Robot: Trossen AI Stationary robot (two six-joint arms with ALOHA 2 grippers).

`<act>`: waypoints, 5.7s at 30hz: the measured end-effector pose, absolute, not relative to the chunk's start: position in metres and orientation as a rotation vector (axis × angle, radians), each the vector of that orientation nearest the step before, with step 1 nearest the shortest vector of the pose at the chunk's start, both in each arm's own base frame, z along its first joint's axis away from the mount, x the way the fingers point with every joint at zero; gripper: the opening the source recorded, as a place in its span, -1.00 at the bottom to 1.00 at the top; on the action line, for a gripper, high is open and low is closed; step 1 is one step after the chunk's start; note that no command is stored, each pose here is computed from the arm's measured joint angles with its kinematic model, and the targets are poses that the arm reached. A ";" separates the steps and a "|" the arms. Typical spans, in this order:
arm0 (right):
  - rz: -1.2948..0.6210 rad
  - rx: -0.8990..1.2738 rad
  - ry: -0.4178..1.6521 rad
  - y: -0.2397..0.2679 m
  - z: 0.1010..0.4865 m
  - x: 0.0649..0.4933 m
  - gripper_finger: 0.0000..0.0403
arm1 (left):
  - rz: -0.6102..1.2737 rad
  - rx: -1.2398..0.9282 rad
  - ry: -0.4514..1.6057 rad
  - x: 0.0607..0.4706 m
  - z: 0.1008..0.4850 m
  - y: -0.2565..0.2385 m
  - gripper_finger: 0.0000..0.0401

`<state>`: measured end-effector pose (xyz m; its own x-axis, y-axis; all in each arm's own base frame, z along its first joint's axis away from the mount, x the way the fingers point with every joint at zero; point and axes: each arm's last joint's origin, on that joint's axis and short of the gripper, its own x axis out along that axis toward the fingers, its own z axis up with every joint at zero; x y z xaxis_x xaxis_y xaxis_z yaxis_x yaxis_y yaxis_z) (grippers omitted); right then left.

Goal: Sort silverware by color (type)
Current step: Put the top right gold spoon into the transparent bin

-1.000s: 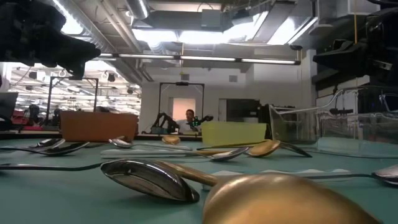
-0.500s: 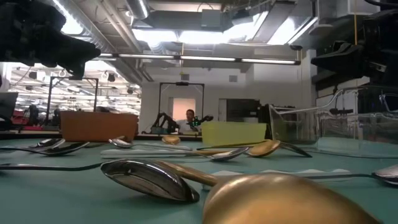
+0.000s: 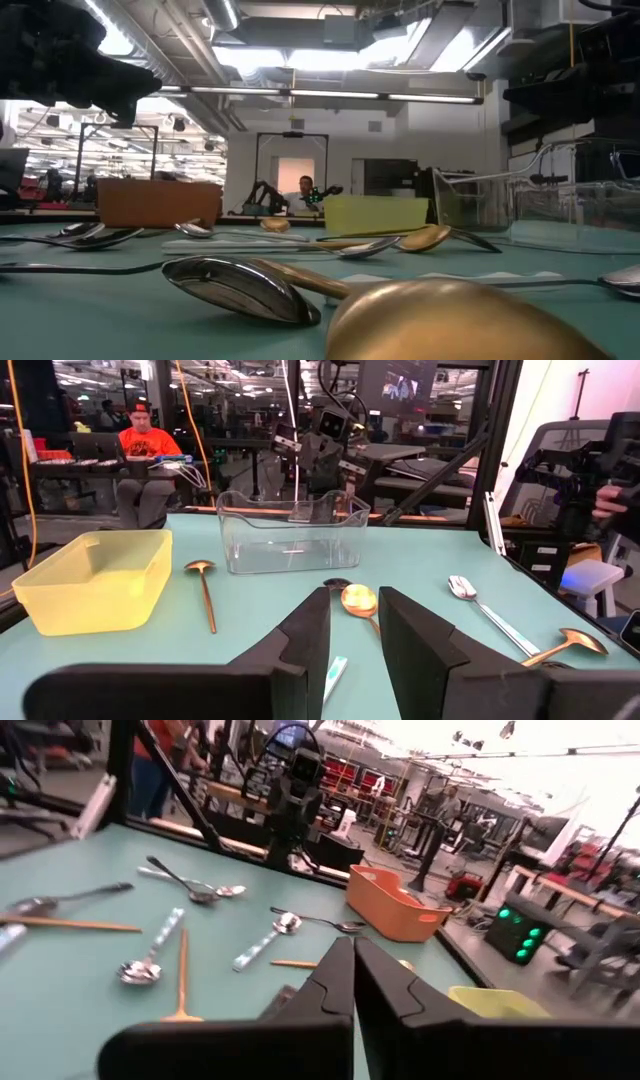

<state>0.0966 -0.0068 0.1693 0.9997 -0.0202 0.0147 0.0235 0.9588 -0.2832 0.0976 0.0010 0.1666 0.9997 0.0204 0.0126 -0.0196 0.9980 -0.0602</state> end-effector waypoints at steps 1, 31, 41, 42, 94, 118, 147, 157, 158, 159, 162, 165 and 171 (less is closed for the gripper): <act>-0.022 -0.272 -0.012 -0.007 0.169 0.097 -1.00 | 0.020 -0.060 -0.013 0.098 0.167 0.001 -0.59; -0.115 -0.054 -0.254 -0.009 0.192 0.093 -0.12 | 0.020 -0.060 -0.014 0.098 0.167 0.001 -0.59; -0.165 -0.050 -0.373 -0.010 0.203 0.090 0.10 | 0.020 -0.061 -0.013 0.098 0.167 0.001 -0.59; -0.186 -0.046 -0.374 -0.011 0.203 0.089 0.10 | 0.020 -0.068 -0.014 0.098 0.167 0.001 -0.59; -0.323 -0.092 0.482 -0.129 0.282 0.285 0.10 | 0.020 -0.071 -0.013 0.098 0.167 0.001 -0.59; -0.184 -0.037 0.816 -0.139 0.193 0.315 0.09 | 0.021 -0.071 -0.013 0.098 0.167 0.001 -0.59; -0.086 -0.036 1.043 -0.142 0.129 0.322 0.09 | 0.023 -0.071 -0.013 0.098 0.167 0.001 -0.59; -0.071 -0.044 1.072 -0.141 0.127 0.320 0.09 | 0.023 -0.071 -0.013 0.098 0.167 0.001 -0.59; -0.070 -0.044 1.073 -0.141 0.127 0.320 0.09 | 0.023 -0.071 -0.013 0.098 0.167 0.001 -0.59; -0.070 -0.043 1.075 -0.141 0.127 0.320 0.09 | 0.023 -0.071 -0.013 0.098 0.167 0.001 -0.59; -0.069 -0.042 1.079 -0.141 0.127 0.319 0.07 | 0.023 -0.071 -0.013 0.098 0.167 0.001 -0.59; -0.065 -0.039 1.086 -0.140 0.126 0.319 -0.04 | 0.023 -0.071 -0.013 0.098 0.167 0.001 -0.59; -0.061 -0.040 1.091 -0.140 0.126 0.318 -0.37 | 0.023 -0.071 -0.013 0.098 0.167 0.001 -0.59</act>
